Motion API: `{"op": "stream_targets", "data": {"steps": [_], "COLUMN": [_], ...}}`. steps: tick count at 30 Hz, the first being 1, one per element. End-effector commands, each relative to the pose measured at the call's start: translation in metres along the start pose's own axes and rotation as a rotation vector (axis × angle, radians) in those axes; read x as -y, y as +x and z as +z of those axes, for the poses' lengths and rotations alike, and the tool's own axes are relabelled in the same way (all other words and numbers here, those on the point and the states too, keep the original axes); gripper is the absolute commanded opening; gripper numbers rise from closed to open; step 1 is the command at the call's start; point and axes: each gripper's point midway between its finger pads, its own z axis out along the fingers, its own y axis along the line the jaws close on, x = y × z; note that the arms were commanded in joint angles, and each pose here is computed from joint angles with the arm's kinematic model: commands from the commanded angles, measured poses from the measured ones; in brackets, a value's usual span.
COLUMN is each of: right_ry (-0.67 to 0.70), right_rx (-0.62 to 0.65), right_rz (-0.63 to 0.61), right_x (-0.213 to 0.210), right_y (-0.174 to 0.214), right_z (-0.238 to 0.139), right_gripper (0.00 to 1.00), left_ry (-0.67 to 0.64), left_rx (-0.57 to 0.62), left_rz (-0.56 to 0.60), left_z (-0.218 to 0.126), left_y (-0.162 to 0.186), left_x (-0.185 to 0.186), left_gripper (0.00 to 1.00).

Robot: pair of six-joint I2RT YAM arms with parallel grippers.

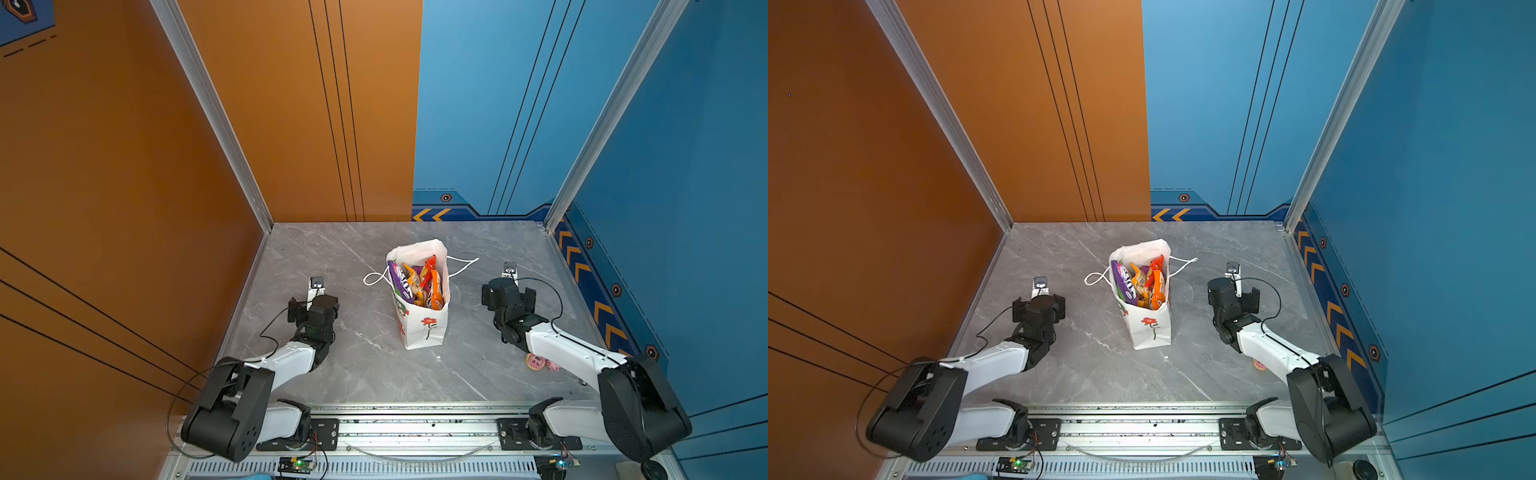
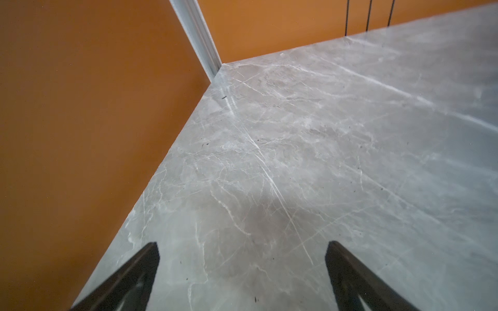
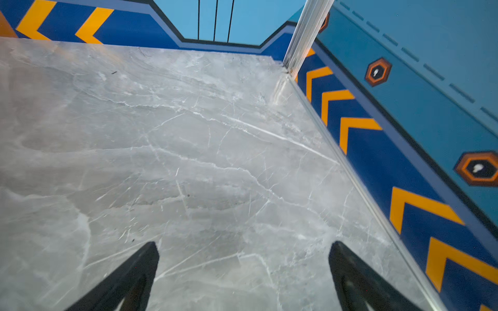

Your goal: Place the snacks into the paper bag

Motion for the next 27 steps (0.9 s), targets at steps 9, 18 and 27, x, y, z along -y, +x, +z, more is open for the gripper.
{"op": "stream_targets", "data": {"steps": [9, 18, 27], "right_ry": [0.046, -0.159, -0.127], "right_rx": [0.148, 0.193, 0.132], "right_rz": [-0.086, 0.151, 0.168], "right_x": [0.007, 0.025, 0.032], "right_y": [0.002, 0.025, 0.029], "right_z": [0.031, 0.045, 0.053], "right_gripper": [1.00, 1.00, 1.00], "left_ry": [0.201, 0.291, 0.283], "left_rx": [0.234, 0.082, 0.082], "left_rz": [-0.122, -0.197, -0.195], "left_z": [0.011, 0.046, 0.046], "left_y": [-0.024, -0.013, -0.014], "left_x": [0.016, 0.015, 0.015], "left_gripper": [0.98, 0.98, 0.98]}}
